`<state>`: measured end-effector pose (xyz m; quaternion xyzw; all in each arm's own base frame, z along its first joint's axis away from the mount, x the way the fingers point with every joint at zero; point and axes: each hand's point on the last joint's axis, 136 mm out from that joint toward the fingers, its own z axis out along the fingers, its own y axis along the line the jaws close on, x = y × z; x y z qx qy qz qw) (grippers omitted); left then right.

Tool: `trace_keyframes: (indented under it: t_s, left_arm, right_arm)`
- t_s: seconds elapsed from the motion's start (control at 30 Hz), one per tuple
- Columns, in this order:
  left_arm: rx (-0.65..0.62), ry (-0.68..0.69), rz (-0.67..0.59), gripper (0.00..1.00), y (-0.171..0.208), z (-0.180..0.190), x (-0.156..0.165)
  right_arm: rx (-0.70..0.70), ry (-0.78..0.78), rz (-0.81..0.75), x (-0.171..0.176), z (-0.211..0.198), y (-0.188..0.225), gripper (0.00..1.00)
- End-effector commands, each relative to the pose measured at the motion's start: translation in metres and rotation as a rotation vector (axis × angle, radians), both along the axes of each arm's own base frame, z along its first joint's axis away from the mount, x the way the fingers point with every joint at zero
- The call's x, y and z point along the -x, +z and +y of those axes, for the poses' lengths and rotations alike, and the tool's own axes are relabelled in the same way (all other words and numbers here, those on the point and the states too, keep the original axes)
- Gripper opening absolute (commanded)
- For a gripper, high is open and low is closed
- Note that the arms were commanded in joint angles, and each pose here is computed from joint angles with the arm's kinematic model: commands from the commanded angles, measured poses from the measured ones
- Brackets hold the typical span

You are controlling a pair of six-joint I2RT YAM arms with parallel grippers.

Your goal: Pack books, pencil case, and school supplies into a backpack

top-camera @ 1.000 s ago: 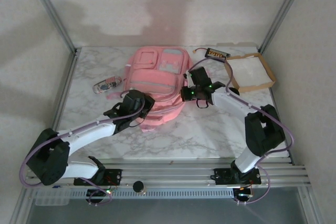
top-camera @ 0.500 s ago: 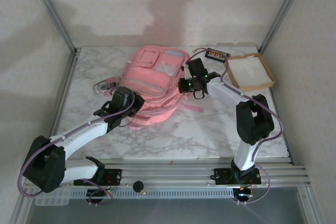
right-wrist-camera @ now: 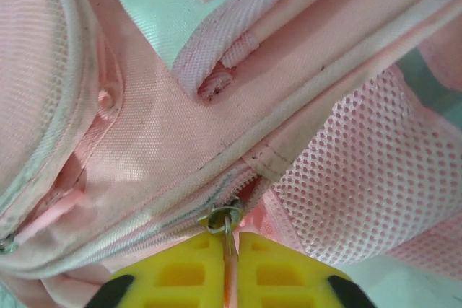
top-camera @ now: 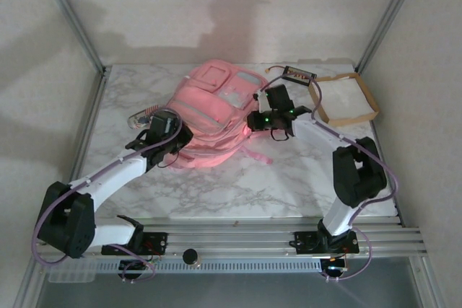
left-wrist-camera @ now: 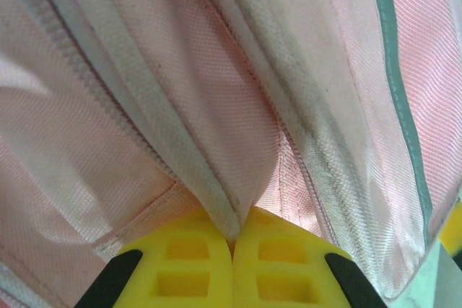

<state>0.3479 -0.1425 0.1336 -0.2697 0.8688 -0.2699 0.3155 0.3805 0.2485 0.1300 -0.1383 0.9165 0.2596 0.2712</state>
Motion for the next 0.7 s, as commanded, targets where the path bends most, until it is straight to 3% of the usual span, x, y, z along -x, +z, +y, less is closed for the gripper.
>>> trace_keyframes:
  t_s: [0.0,0.07,0.13,0.17,0.27,0.43,0.67]
  left_arm:
    - [-0.14,0.078,-0.004,0.0,-0.005,0.037,-0.005]
    - [-0.151,0.107,-0.008,0.04,-0.002,0.044,-0.003]
    - [-0.134,0.099,-0.028,0.3,0.006,0.043,-0.002]
    - [-0.128,0.097,-0.039,0.38,0.011,0.043,-0.001]
    - [-0.102,0.09,-0.063,0.5,0.021,0.042,0.005]
    - [-0.007,0.06,-0.089,0.56,0.033,0.026,0.017]
    - [0.044,0.015,-0.103,0.58,0.035,-0.012,0.026]
  right_arm:
    - [0.012,-0.152,-0.012,-0.012,-0.044,0.003,0.15]
    - [-0.014,-0.166,-0.017,-0.007,-0.045,0.009,0.22]
    - [-0.053,-0.171,-0.027,-0.004,-0.043,0.023,0.32]
    - [-0.066,-0.176,-0.034,-0.003,-0.043,0.032,0.36]
    - [-0.106,-0.196,-0.041,0.002,-0.041,0.051,0.43]
    - [-0.211,-0.155,0.03,0.014,-0.005,0.059,0.53]
    - [-0.151,-0.123,0.074,-0.001,0.054,0.047,0.62]
